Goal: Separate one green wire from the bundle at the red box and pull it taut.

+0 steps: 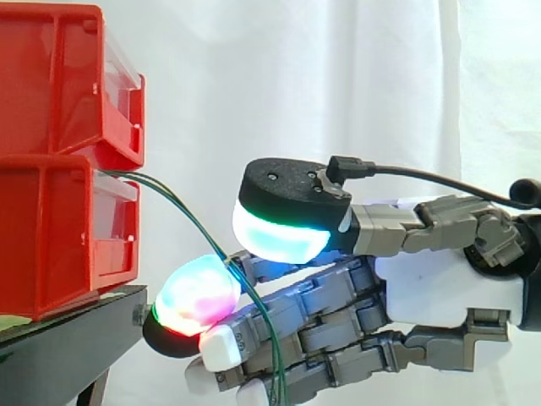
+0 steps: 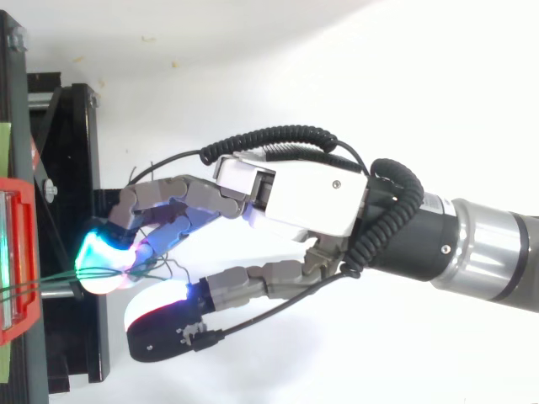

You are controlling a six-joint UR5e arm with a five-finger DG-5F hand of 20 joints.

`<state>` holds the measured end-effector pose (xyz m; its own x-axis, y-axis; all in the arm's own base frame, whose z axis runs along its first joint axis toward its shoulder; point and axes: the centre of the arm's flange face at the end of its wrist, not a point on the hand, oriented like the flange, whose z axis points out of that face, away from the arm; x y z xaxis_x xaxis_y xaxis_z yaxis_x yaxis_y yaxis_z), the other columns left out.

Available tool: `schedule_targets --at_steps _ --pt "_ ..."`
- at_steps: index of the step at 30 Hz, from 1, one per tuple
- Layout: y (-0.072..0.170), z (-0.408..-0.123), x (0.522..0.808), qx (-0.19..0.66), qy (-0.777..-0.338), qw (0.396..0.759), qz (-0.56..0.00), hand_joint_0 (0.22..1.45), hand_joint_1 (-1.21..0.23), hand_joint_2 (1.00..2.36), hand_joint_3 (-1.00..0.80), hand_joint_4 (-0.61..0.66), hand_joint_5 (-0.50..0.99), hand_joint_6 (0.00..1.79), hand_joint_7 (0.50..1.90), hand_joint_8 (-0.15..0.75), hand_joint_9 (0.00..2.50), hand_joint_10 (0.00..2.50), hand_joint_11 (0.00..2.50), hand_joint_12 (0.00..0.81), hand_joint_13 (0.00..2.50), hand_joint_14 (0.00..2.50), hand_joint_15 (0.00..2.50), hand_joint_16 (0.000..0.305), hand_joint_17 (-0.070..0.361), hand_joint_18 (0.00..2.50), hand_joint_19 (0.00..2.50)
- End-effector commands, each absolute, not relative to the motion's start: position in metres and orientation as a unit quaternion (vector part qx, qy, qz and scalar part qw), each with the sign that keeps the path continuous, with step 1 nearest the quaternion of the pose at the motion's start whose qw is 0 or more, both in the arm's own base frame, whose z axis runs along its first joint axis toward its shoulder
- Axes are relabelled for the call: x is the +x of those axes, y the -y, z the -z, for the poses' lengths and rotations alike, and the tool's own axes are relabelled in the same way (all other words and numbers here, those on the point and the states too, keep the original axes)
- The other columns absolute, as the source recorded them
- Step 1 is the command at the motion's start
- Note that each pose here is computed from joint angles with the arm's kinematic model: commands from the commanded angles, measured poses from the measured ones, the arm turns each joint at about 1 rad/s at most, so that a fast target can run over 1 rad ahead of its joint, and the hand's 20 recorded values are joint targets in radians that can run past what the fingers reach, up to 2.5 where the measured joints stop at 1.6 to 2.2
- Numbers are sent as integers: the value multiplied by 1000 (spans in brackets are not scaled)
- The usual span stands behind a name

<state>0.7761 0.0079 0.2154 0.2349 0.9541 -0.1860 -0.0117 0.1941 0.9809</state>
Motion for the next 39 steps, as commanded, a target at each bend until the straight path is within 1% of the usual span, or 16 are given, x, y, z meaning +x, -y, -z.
schedule_targets --at_steps 1,5,8,10,14,17,19,21,23,26,28,29,31,32,34,39 --pt "-10 -222 773 497 -482 606 -392 605 -669 1013 -351 225 -172 842 1002 303 687 9 270 363 515 6 173 53 120 515 330" --pt "-10 -227 772 496 -481 607 -392 608 -658 1017 -279 218 -178 878 1025 309 701 11 338 366 521 6 180 53 120 523 331" --pt "-15 -229 771 496 -481 606 -395 614 -686 1019 -244 201 -180 902 1004 309 716 12 379 369 524 7 192 54 121 527 348" --pt "-15 -232 771 495 -480 606 -396 620 -696 1017 -267 207 -178 909 993 309 719 14 379 368 524 9 189 54 121 531 344" --pt "-14 -240 770 494 -478 608 -397 625 -707 1015 -305 208 -165 911 1034 315 749 13 399 367 538 7 197 53 120 542 346" --pt "-13 -255 765 494 -483 608 -392 630 -714 1020 -230 152 -159 917 1123 318 767 14 428 367 563 8 222 53 120 557 345" --pt "-13 -258 763 494 -487 606 -389 634 -727 1022 -182 109 -157 928 1142 319 782 14 437 366 580 10 234 53 120 567 344" --pt "-14 -260 760 497 -492 602 -385 646 -754 1025 -110 62 -157 934 1223 322 810 15 471 366 615 10 268 53 120 604 354" --pt "-15 -258 760 498 -494 600 -384 660 -771 1024 -111 44 -162 943 1203 322 807 18 483 373 635 11 276 53 119 626 357" --pt "-15 -258 760 498 -494 600 -384 680 -773 1021 -189 89 -165 947 1118 321 807 15 494 373 636 10 280 53 119 636 363" --pt "-15 -261 760 498 -493 601 -386 676 -794 1017 -277 116 -163 943 1120 319 814 17 482 374 637 10 277 53 119 640 366" --pt "-15 -261 761 498 -492 601 -387 666 -780 1009 -396 145 -156 937 1127 319 850 16 495 373 642 10 278 53 118 642 374" --pt "-16 -265 762 497 -492 601 -387 643 -735 1004 -461 171 -151 934 1112 319 863 16 506 373 655 10 285 52 118 650 372" --pt "-16 -266 762 497 -494 599 -387 632 -709 1000 -485 183 -150 935 1072 321 869 18 507 373 655 10 292 52 118 650 380" --pt "-16 -267 762 497 -495 599 -387 603 -680 1000 -500 197 -150 915 1121 320 874 16 507 374 657 11 293 53 118 653 389" --pt "-16 -267 762 498 -499 597 -382 562 -606 1000 -500 203 -154 892 1091 327 880 16 517 382 657 11 300 54 123 661 397"
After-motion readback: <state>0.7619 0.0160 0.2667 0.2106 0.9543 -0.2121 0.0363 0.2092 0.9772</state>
